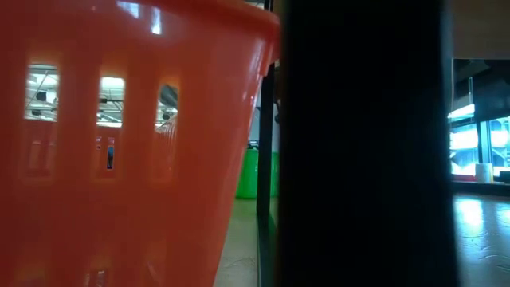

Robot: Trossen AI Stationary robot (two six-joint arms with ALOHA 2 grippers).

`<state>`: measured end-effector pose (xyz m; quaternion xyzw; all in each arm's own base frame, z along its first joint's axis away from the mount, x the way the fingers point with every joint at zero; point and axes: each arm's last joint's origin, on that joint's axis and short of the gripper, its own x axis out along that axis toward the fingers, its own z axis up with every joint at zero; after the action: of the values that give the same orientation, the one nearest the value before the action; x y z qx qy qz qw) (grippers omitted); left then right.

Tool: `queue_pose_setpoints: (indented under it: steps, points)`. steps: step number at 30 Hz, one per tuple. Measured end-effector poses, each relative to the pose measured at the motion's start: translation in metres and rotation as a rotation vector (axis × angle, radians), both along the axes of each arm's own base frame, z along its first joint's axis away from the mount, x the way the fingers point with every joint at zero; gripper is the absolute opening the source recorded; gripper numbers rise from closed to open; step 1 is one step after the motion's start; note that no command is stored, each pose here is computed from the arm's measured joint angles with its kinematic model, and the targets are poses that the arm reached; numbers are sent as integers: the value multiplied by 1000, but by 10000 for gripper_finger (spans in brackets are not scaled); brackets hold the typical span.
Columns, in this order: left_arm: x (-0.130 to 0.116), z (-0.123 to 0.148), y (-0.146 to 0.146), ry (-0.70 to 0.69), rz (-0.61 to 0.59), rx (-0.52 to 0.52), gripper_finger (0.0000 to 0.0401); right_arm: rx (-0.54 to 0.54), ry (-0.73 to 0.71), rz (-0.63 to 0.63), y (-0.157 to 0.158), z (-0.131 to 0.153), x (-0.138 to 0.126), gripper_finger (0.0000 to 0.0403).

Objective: Stack baskets on shelf by color
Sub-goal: Put the top right green bin on the shelf

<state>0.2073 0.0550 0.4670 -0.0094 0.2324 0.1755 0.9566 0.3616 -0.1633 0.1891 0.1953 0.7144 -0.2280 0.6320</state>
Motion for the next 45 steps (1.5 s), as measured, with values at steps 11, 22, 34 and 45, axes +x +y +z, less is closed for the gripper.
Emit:
queue_pose_setpoints:
  steps: [11,22,34,45]
  points:
    - [0,0,0,-1,0,-1,0,25,37,69,-4,-17,2,44]
    - [0,0,0,-2,1,-1,0,-35,1,177,11,28,-8,6]
    - [0,0,1,-9,40,-16,0,-152,-73,392,84,119,-43,2]
    - [-2,-5,-2,63,-51,10,0,-44,-267,390,170,178,-68,1]
